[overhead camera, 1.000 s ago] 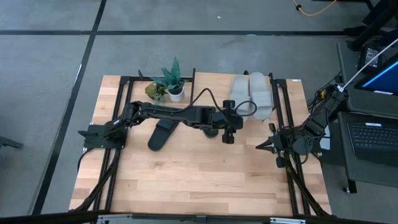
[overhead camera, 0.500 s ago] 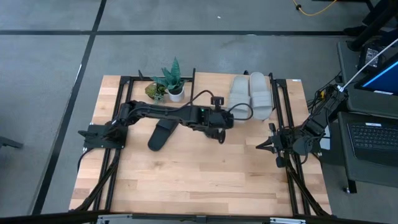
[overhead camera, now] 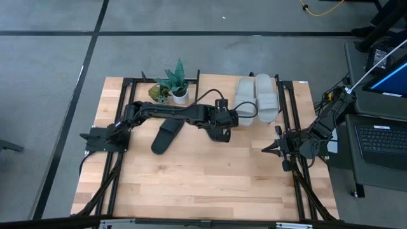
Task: Pick and place slides into the shelf
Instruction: Put the gray slipper on the shelf
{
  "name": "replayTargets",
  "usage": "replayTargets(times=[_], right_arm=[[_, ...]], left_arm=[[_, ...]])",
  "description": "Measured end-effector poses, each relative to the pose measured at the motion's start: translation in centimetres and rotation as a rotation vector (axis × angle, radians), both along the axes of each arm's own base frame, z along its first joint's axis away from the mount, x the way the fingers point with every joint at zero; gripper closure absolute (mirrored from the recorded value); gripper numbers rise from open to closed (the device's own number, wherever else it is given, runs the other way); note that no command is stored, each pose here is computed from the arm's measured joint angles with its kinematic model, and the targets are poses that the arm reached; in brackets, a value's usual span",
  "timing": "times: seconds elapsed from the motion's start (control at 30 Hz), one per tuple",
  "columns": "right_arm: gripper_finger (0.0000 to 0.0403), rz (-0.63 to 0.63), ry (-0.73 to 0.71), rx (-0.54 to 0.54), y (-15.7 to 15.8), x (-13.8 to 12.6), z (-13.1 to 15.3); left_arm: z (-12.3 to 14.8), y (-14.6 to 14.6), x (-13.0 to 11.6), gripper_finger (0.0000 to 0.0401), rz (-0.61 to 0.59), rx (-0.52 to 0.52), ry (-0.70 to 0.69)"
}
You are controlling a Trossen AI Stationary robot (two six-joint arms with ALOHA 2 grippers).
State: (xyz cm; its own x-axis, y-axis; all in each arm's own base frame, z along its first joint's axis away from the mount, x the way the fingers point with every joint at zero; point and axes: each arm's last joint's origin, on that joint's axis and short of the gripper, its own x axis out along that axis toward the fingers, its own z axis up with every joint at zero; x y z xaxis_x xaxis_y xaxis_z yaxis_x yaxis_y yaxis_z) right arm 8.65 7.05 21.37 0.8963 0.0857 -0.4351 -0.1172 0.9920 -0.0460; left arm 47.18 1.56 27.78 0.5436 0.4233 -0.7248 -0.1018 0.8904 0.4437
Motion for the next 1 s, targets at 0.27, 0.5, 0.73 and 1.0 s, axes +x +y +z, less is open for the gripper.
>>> replayTargets(times=[0.27,0.5,0.73,1.0], right_arm=[[0.0397,0.0,0.0,0.0,0.0,0.0,0.0],[0.0397,0.0,0.0,-0.002,0.0,0.0,0.0],[0.0397,0.0,0.0,-0.002,0.0,0.0,0.0],[0.0397,0.0,0.0,0.0,0.0,0.0,0.0]], left_arm=[[-0.9,0.5,0.5,0.0401,-0.004,-0.005,0.013],[-0.7,0.9,0.9,0.0401,-0.025,-0.011,-0.031],[-0.5,1.2,1.1,0.0401,-0.057,-0.028,-0.057],[-0.5,1.5,1.2,0.0401,-0.055,-0.03,-0.064]])
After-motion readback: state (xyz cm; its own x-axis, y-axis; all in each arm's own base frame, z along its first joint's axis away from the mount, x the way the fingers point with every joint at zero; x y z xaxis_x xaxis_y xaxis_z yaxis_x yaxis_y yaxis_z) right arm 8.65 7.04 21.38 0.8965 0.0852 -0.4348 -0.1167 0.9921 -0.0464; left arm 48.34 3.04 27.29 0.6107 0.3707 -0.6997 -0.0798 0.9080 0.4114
